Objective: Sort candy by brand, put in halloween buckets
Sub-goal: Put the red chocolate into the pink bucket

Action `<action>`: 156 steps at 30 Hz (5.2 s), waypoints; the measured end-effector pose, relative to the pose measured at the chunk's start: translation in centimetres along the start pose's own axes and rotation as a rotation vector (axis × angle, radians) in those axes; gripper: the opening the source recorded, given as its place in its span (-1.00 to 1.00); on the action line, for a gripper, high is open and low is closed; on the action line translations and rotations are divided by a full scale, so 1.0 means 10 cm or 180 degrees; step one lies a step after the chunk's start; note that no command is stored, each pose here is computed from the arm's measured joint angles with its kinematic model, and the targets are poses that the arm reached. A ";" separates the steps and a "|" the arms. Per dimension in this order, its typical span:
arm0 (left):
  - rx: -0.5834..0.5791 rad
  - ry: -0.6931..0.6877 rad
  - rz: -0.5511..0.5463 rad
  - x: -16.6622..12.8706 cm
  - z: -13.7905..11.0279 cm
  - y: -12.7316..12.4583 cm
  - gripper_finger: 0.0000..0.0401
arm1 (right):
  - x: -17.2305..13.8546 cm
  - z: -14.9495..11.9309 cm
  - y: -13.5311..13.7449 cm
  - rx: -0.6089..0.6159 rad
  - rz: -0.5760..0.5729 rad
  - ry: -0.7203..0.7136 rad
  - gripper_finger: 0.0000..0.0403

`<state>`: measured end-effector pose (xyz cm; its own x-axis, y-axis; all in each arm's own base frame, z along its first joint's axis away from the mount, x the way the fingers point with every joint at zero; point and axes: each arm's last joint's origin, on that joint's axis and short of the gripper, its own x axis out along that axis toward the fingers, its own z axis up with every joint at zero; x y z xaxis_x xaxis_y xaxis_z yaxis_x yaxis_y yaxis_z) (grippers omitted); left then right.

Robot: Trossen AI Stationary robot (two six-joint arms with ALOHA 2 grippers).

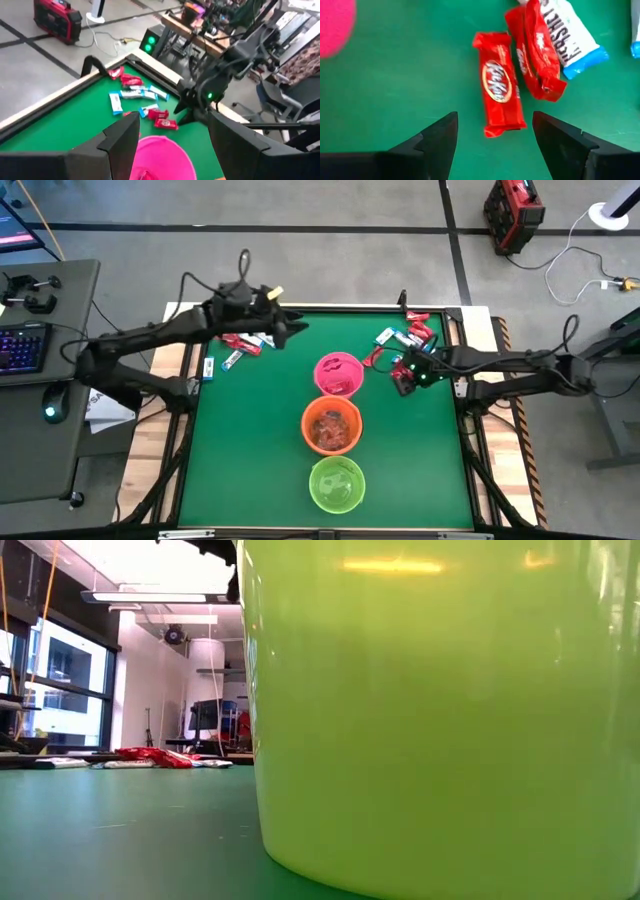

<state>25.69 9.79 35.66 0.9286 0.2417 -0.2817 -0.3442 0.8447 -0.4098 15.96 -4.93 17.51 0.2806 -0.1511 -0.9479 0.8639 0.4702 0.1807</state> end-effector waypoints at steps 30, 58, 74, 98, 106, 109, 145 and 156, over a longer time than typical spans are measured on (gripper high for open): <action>-0.0038 -0.1088 -0.0121 -1.23 0.30 -0.25 0.12 | -0.28 0.34 0.44 -0.1019 0.0038 -0.0074 -0.87; 0.0049 -0.0229 0.0709 -1.07 0.03 -0.07 0.12 | -0.31 0.85 1.51 -0.1634 0.1220 -0.0756 -0.24; -0.0684 0.1948 0.1781 -0.29 -0.53 0.92 0.12 | -0.74 1.21 1.47 -0.1840 0.0901 -0.1055 0.26; 0.1097 0.4786 0.1999 0.56 -1.31 1.77 0.12 | -0.75 1.01 1.62 -0.1528 0.0991 -0.0960 0.26; 0.1961 0.4517 0.1603 0.58 -1.15 1.49 0.12 | -0.75 1.01 1.62 -0.1528 0.0859 -0.1067 0.26; 0.2229 0.4613 0.1377 0.63 -1.18 1.51 0.12 | -0.75 1.02 1.62 -0.1512 0.0842 -0.1084 0.26; 0.0904 0.3232 0.0633 0.27 -0.79 0.79 -0.97 | -1.38 0.85 1.07 -0.1343 0.0249 -0.1285 0.26; 0.0968 0.1046 -0.0671 0.55 -0.53 -0.40 -0.97 | -1.55 0.70 0.80 -0.1059 0.0037 -0.1457 0.26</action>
<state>31.42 5.21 31.14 0.8639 -0.0714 -0.4986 -0.0520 0.9720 -0.2292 21.48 -4.93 35.49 0.5063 -0.4711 -0.7223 0.7020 0.7116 0.0279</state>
